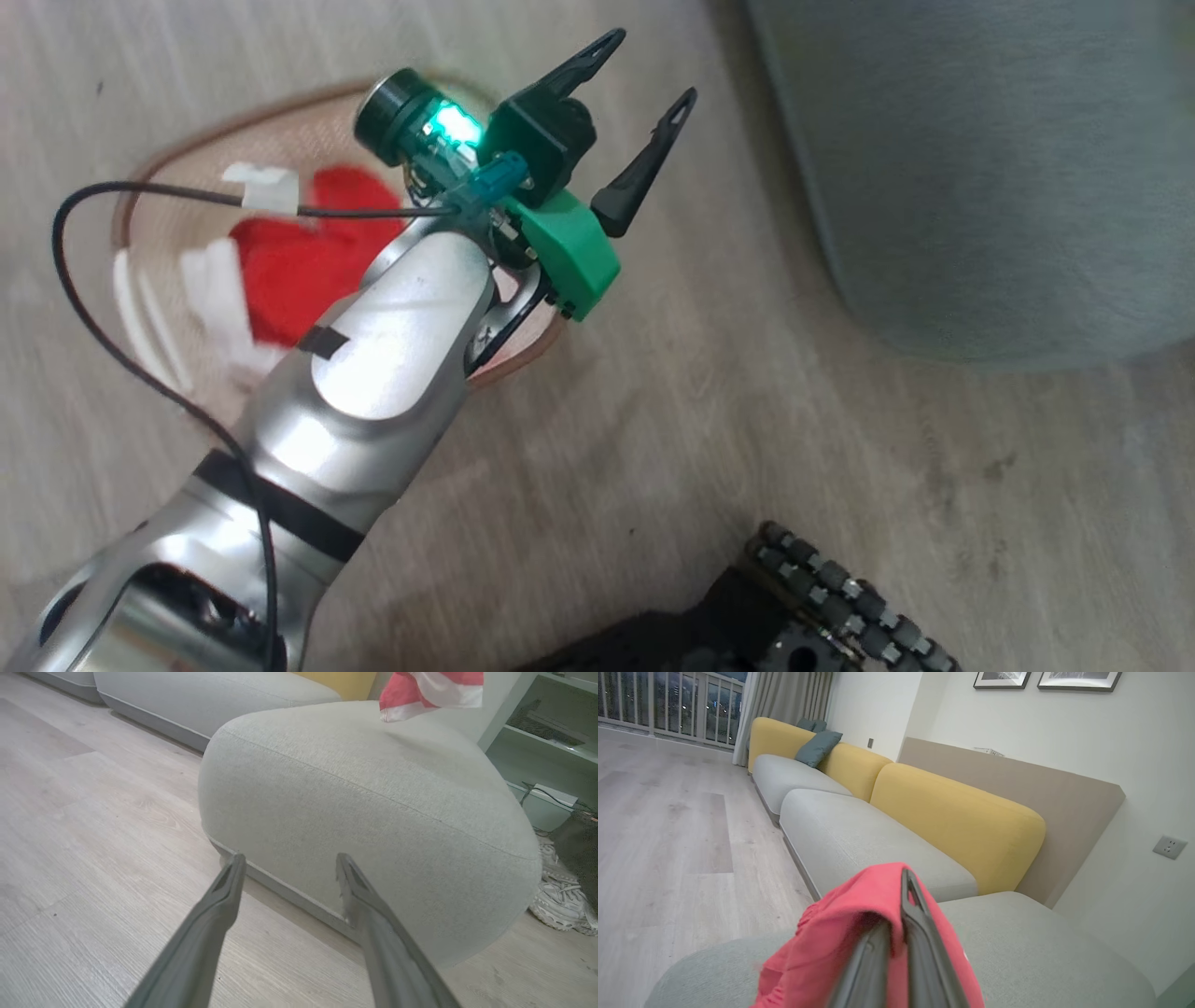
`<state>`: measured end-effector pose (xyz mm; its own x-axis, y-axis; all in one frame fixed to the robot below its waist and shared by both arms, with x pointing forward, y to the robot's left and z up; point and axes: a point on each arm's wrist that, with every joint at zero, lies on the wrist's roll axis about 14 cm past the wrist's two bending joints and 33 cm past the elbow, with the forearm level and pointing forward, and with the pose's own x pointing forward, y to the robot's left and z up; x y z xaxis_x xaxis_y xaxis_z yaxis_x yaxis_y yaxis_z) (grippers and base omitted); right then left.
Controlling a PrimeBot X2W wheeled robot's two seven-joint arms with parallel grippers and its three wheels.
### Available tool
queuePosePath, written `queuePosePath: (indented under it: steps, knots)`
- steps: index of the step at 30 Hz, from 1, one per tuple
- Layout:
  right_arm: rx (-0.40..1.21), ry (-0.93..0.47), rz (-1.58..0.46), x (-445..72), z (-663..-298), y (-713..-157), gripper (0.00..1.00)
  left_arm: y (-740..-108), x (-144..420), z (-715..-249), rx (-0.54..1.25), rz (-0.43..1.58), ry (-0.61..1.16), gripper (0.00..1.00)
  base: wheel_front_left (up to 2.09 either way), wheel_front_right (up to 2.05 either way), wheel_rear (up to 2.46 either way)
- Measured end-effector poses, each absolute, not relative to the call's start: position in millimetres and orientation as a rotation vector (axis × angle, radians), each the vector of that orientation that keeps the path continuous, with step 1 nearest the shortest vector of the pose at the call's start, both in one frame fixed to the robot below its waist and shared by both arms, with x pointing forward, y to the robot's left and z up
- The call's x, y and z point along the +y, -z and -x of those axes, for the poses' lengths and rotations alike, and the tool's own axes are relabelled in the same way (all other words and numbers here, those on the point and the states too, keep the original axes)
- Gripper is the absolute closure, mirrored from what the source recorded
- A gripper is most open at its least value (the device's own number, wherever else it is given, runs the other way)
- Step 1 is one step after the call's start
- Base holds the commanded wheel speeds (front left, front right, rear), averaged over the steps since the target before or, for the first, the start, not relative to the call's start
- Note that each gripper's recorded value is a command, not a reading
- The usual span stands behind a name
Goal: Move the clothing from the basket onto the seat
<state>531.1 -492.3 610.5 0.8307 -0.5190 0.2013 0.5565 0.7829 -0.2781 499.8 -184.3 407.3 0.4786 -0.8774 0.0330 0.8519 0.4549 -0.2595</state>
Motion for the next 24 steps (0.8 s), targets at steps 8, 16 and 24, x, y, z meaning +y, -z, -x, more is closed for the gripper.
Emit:
queuePosePath:
  steps: [8, 16, 24]
  knots:
    - [-0.061, 0.664, 0.266, -518, -565, -561, 1.00, -355, -146, -516, 0.197, 0.250, 0.980, 0.00, 0.00, 0.00, 0.00]
    - [0.167, 0.746, 0.137, -524, -538, -443, 1.00, -322, -112, -522, 0.262, 0.214, 0.909, 0.00, 0.00, 0.00, 0.00]
    - [0.264, 0.775, 0.099, -515, -480, -409, 0.00, -346, -114, -524, 0.221, 0.193, 0.914, 0.00, 0.00, 0.00, 0.00]
